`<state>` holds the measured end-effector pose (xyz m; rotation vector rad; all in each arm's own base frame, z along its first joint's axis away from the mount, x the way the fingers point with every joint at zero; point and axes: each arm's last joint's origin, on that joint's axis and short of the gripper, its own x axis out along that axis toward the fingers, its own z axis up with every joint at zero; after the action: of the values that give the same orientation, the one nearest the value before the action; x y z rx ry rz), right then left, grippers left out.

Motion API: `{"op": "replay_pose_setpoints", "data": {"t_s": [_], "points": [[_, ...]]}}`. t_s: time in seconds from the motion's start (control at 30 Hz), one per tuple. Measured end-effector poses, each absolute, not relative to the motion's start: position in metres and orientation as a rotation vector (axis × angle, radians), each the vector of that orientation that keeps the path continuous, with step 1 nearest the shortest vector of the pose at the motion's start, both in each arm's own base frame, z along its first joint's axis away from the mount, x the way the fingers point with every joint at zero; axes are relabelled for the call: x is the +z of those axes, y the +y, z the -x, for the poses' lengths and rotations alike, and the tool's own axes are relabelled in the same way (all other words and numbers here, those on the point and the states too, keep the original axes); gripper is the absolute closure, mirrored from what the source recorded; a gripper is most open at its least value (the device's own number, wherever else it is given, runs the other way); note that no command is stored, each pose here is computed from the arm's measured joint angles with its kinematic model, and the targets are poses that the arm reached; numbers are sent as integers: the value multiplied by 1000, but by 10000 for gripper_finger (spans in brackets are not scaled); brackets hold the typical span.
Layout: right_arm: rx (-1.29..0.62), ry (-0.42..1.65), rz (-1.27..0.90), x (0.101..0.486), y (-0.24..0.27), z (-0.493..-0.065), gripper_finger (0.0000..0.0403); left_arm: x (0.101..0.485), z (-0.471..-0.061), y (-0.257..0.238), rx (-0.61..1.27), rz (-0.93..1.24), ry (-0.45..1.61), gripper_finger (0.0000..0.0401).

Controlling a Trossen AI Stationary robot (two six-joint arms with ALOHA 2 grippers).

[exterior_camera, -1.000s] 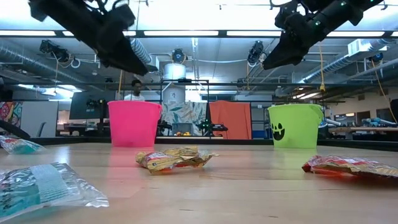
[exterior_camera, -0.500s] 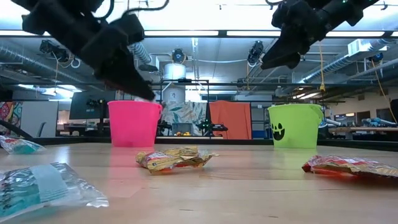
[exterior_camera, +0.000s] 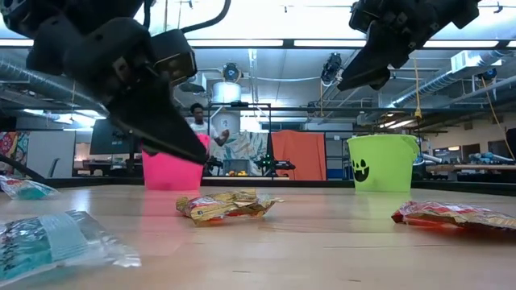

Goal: Sort candy by brand, put in halloween buckets
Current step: Put the gold red candy into the pink bucket

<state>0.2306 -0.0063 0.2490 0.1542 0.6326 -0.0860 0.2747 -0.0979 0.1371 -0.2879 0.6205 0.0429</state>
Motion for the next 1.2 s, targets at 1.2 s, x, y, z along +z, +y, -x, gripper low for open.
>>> {"op": "replay_pose_setpoints", "data": {"t_s": [1.2], "points": [[24,909,-349,165,126,-251,220,138,-277,-104,23,244,564,264]]}}
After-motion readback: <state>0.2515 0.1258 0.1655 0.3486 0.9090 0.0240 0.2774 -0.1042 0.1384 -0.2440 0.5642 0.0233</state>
